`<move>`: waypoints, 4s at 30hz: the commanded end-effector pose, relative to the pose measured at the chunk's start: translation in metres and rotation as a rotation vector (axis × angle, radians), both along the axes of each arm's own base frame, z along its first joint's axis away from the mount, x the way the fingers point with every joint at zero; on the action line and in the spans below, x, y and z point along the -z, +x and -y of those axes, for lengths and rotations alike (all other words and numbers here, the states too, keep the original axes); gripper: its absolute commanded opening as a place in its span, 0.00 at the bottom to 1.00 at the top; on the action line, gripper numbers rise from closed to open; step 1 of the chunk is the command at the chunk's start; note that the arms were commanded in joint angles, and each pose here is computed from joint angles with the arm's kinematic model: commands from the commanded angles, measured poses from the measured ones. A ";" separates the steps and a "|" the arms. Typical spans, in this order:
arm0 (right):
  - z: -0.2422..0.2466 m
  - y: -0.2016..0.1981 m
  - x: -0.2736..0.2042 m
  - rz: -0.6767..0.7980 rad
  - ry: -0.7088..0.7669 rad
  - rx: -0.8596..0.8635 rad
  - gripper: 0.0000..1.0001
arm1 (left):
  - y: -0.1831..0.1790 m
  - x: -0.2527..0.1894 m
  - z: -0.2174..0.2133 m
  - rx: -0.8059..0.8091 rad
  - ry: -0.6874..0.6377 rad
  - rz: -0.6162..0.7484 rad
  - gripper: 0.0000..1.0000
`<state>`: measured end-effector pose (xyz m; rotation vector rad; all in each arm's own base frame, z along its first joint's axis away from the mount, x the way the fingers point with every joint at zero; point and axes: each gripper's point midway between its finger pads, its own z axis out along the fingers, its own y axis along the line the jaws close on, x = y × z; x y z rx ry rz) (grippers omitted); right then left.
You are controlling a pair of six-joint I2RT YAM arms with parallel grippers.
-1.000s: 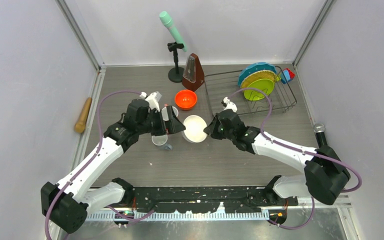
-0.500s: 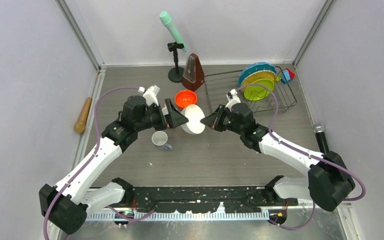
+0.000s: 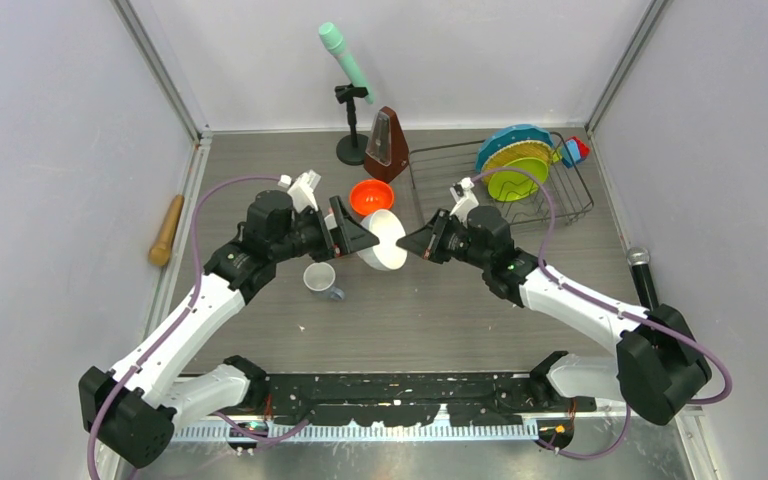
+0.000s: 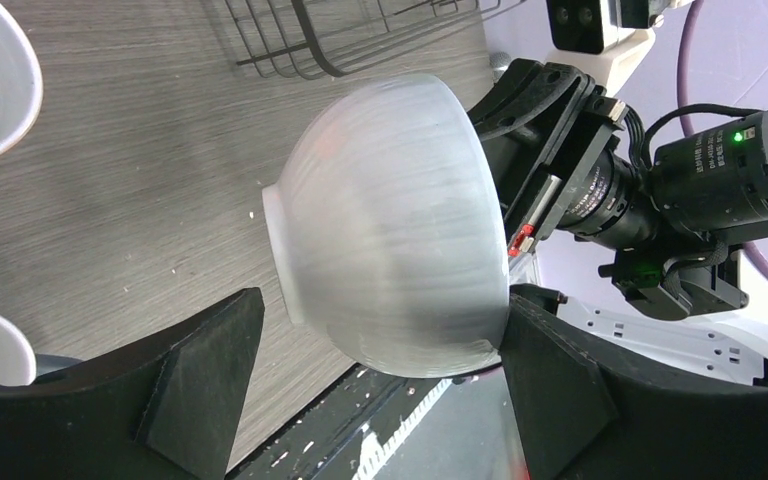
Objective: Load the mixed dishes into the dish rack
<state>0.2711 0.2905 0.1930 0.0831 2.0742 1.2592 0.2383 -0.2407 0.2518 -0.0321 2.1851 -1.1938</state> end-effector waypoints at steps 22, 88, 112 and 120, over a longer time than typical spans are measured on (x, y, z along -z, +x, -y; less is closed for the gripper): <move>0.000 0.002 -0.063 0.148 0.155 -0.020 0.00 | 0.002 -0.009 0.002 0.025 -0.018 0.050 0.69; 0.024 -0.020 -0.146 0.181 0.075 -0.124 1.00 | 0.056 -0.054 0.021 0.017 -0.008 0.218 0.00; 0.027 -0.018 -0.142 0.147 0.123 -0.073 0.99 | 0.052 -0.080 0.029 0.048 -0.144 0.202 0.00; 0.024 -0.018 -0.153 0.194 0.166 -0.089 0.85 | 0.051 -0.079 0.033 0.071 -0.158 0.186 0.00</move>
